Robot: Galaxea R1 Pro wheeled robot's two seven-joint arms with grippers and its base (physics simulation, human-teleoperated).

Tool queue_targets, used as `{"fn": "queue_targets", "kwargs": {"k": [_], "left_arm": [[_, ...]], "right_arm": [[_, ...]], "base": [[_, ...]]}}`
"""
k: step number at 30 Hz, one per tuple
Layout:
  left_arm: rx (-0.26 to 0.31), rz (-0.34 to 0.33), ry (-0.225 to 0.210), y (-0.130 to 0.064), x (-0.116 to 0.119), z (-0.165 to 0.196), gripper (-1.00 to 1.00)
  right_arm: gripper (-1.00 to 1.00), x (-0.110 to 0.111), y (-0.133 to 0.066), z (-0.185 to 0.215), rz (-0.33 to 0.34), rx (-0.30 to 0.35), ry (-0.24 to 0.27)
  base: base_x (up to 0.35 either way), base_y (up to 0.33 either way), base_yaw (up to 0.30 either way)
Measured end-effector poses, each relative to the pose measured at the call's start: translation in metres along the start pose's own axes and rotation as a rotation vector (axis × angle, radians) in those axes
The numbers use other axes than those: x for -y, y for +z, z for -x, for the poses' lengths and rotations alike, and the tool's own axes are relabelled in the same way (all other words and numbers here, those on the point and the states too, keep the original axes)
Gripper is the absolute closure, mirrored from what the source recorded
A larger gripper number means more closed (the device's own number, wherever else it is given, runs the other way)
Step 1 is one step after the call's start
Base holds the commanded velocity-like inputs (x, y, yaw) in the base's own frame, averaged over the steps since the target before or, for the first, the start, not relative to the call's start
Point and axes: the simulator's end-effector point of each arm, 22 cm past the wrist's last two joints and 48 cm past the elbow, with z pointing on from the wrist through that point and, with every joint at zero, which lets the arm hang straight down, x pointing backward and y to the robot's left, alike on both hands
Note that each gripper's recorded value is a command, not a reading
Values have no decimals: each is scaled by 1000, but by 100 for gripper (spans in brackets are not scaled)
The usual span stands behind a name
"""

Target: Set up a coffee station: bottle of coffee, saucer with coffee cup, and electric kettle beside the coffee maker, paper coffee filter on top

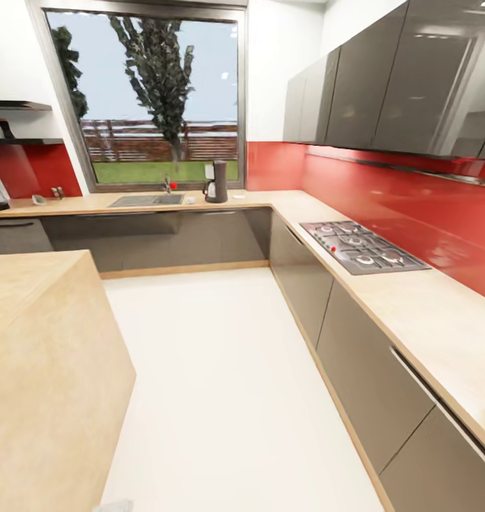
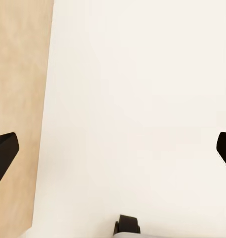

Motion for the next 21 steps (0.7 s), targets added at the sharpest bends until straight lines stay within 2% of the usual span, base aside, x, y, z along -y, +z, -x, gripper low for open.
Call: {"fn": "queue_targets", "kwargs": {"k": [3, 10, 16, 21], "left_arm": [[1, 1, 0, 0, -1, 0, -100], [1, 0, 0, 0, 0, 0, -100], [1, 0, 0, 0, 0, -1, -100], [0, 2, 0, 0, -1, -1, -100]], "right_arm": [[-100, 0, -2, -14, 0, -28, 1], [-100, 0, -3, -18, 1, -37, 0], [-100, 0, -3, -18, 0, -37, 1], [-100, 0, -2, -17, -1, -35, 2]], "base": [[335, 0, 0], [335, 0, 6], [335, -40, 196], [335, -38, 45]]}}
